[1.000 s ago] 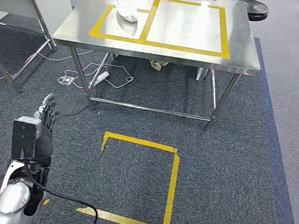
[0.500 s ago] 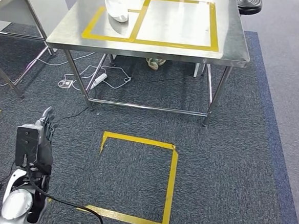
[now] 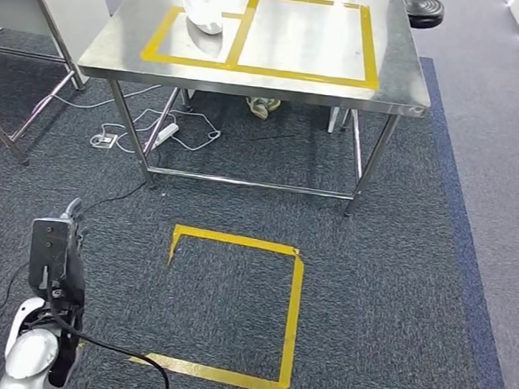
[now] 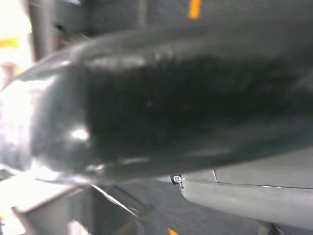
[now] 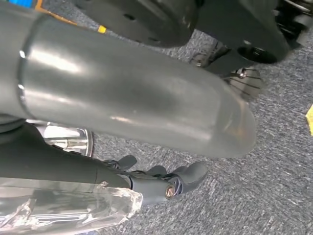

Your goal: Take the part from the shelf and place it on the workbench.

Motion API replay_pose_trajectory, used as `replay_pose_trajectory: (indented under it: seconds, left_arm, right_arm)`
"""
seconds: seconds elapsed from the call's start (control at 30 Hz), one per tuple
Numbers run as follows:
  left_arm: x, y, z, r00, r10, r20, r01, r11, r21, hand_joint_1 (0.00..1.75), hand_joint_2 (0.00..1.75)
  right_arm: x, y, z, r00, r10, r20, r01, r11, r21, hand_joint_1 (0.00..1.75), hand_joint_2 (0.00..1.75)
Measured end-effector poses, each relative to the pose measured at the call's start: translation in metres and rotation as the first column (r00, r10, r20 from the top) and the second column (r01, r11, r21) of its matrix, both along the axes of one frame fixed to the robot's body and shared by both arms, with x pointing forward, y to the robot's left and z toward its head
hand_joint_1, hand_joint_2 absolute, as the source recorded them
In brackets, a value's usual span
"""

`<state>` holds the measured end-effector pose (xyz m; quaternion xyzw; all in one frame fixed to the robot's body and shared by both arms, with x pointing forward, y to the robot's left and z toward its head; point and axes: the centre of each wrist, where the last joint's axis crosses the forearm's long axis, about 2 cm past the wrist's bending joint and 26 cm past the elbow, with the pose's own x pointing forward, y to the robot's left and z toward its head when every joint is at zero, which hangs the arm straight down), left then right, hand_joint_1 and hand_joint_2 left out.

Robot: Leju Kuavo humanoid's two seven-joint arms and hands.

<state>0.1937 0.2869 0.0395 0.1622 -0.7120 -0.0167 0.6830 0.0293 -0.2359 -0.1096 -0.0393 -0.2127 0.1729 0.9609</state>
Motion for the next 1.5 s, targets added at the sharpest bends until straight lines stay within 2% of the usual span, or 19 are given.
replay_pose_trajectory:
  seconds: [0.1,0.2,0.27,0.37,0.53,0.63,0.7,0.83,1.2,1.5]
  left_arm:
    - [-0.011,0.013,-0.03,0.989,0.064,-0.131,-0.06,0.998,0.035,0.0,0.0]
    - [-0.032,0.028,-0.07,0.947,0.134,-0.292,-0.124,0.991,0.053,0.0,0.0]
    - [-0.052,0.036,-0.094,0.895,0.184,-0.406,-0.173,0.983,0.063,0.0,0.0]
    - [-0.089,0.038,-0.121,0.789,0.233,-0.568,-0.256,0.966,0.04,0.0,0.0]
    - [-0.131,0.029,-0.14,0.62,0.27,-0.737,-0.369,0.929,0.03,0.0,0.0]
    - [-0.147,0.021,-0.145,0.516,0.274,-0.811,-0.379,0.923,0.07,0.0,0.0]
    - [-0.153,0.016,-0.147,0.473,0.269,-0.839,-0.376,0.923,0.084,0.0,0.0]
    - [-0.157,0.006,-0.148,0.446,0.247,-0.86,-0.369,0.927,0.075,0.0,0.0]
    - [-0.16,-0.009,-0.149,0.452,0.188,-0.872,-0.296,0.954,0.053,0.0,0.0]
    - [-0.16,-0.018,-0.149,0.438,0.151,-0.886,-0.248,0.968,0.042,0.0,0.0]
  right_arm:
    - [-0.001,0.0,0.0,1.0,0.0,-0.007,0.0,1.0,-0.001,0.0,0.0]
    - [0.001,0.0,0.0,1.0,0.0,-0.01,0.0,1.0,0.002,0.0,0.0]
    - [0.002,0.001,0.0,1.0,0.0,-0.012,0.0,1.0,0.004,0.0,0.0]
    - [0.001,0.001,0.0,1.0,-0.002,-0.024,0.002,1.0,0.005,0.0,0.0]
    - [0.001,0.001,0.0,0.999,-0.009,-0.033,0.009,1.0,0.004,0.0,0.0]
    - [-0.001,0.001,0.0,0.999,-0.017,-0.043,0.018,1.0,0.003,0.0,0.0]
    - [-0.001,0.001,0.0,0.999,-0.021,-0.045,0.021,1.0,0.003,0.0,0.0]
    - [-0.002,0.001,0.0,0.998,-0.027,-0.052,0.028,1.0,0.003,0.0,0.0]
    - [-0.006,0.002,0.0,0.996,-0.049,-0.08,0.049,0.999,0.004,0.0,0.0]
    - [-0.008,0.005,0.0,0.991,-0.07,-0.115,0.07,0.998,-0.007,0.0,0.0]
